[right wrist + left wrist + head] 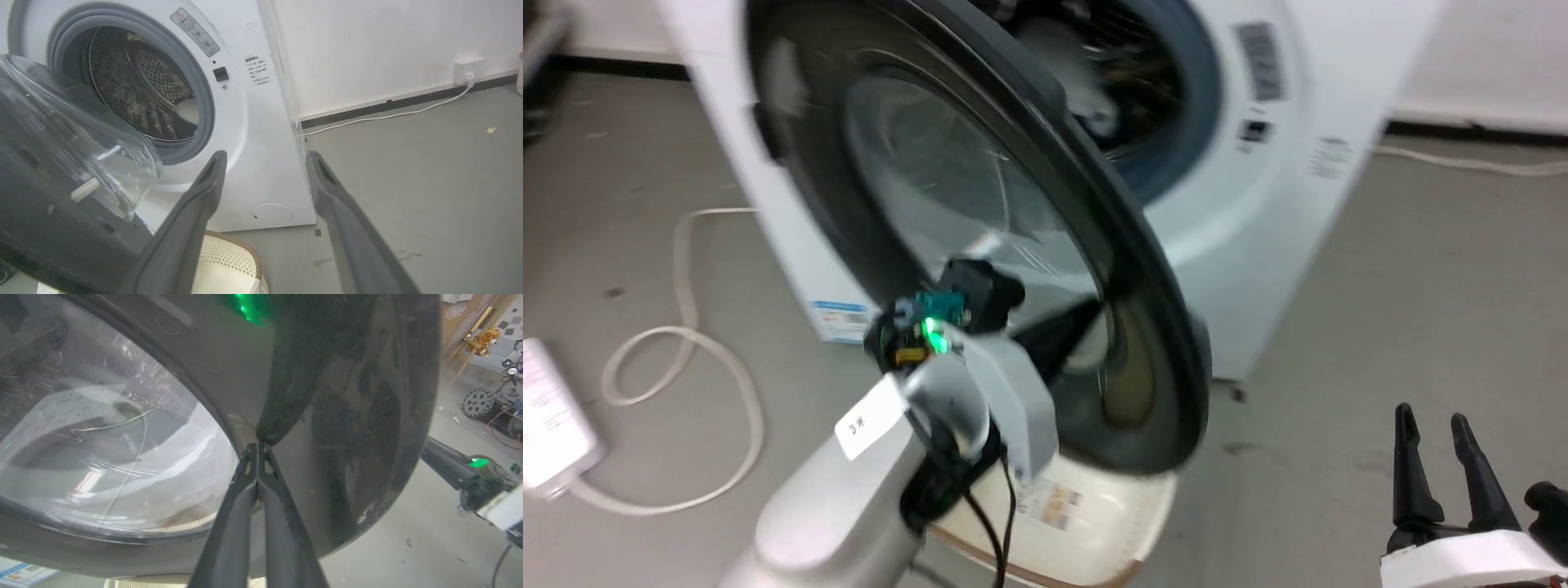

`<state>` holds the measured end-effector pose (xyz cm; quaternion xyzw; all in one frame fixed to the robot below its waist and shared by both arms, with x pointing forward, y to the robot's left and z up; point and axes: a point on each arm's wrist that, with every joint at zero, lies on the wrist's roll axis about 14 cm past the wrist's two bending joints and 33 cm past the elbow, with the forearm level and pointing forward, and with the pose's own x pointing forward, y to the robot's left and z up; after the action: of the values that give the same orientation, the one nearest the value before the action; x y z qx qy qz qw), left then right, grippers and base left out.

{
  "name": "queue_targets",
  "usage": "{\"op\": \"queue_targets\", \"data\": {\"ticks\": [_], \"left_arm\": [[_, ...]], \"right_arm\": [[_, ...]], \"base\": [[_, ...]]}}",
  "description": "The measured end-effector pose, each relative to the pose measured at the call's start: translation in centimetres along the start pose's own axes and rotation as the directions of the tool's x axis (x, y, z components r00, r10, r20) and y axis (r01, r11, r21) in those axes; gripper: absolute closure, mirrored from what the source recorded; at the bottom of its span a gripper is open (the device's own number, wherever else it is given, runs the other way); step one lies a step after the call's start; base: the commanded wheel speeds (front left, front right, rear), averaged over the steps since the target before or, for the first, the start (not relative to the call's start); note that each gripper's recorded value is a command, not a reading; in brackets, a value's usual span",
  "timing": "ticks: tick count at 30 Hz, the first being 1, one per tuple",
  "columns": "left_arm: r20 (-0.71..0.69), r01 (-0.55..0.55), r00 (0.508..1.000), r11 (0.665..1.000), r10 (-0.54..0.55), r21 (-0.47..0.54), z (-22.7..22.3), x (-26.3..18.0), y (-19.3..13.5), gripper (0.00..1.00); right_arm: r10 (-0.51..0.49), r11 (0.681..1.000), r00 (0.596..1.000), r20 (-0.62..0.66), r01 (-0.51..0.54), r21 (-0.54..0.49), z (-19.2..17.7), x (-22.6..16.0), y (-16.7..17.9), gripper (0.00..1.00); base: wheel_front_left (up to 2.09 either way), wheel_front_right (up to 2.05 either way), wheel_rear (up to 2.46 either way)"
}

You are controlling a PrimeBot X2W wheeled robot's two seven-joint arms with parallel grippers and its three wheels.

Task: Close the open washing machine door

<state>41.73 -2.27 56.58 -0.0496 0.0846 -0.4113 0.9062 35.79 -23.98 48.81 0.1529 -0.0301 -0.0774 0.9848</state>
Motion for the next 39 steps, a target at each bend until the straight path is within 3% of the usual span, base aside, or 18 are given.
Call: {"op": "queue_targets", "data": {"ticks": [10,14,17,18,21,26,30,34,39], "left_arm": [[0.168,0.037,0.984,0.995,-0.052,0.095,3.1,7.7,-0.3,1.00],[0.253,-0.036,0.967,0.994,0.009,0.103,4.9,7.1,1.3,1.00],[0.367,-0.150,0.925,0.983,0.102,0.104,7.6,4.9,3.9,1.00],[0.481,-0.293,0.850,0.951,0.214,0.095,10.9,1.5,7.2,1.00],[0.554,-0.432,0.767,0.899,0.323,0.074,12.5,-2.9,10.1,1.00],[0.557,-0.621,0.655,0.783,0.510,0.014,10.4,-10.5,14.3,1.00],[0.522,-0.710,0.575,0.701,0.630,-0.065,7.2,-15.5,15.5,1.00],[0.425,-0.737,0.574,0.668,0.700,-0.105,2.2,-17.9,15.3,1.00],[0.298,-0.705,0.652,0.702,0.697,-0.102,-3.2,-18.0,13.4,1.00]], "right_arm": [[-0.140,0.990,0.990,-0.008,0.140,-0.006,0.1,-2.3,-4.4,0.00],[-0.130,0.992,0.992,-0.001,0.130,-0.003,0.3,-2.0,-4.1,0.00],[-0.097,0.995,0.995,0.006,0.097,0.004,0.4,-1.6,-3.1,0.00],[-0.061,0.998,0.998,0.015,0.061,0.006,0.6,-1.2,-2.0,0.00],[-0.021,1.000,1.000,0.023,0.021,0.010,0.8,-0.8,-0.7,0.00],[0.046,0.999,0.999,0.026,-0.046,0.014,0.8,-0.2,1.5,0.00],[0.077,0.997,0.997,0.023,-0.077,0.018,0.7,-0.2,2.5,0.00],[0.095,0.995,0.995,0.019,-0.095,0.021,0.6,-0.2,3.1,0.00],[0.109,0.994,0.994,0.023,-0.109,0.025,0.7,-0.4,3.6,0.00]], "base": [[0.00,0.00,0.00],[0.00,0.00,0.00],[0.00,0.00,0.00],[0.00,0.00,0.00],[0.00,0.00,0.00],[0.00,0.00,0.00],[0.00,0.00,0.00],[0.00,0.00,0.00],[0.00,0.00,0.00]]}}
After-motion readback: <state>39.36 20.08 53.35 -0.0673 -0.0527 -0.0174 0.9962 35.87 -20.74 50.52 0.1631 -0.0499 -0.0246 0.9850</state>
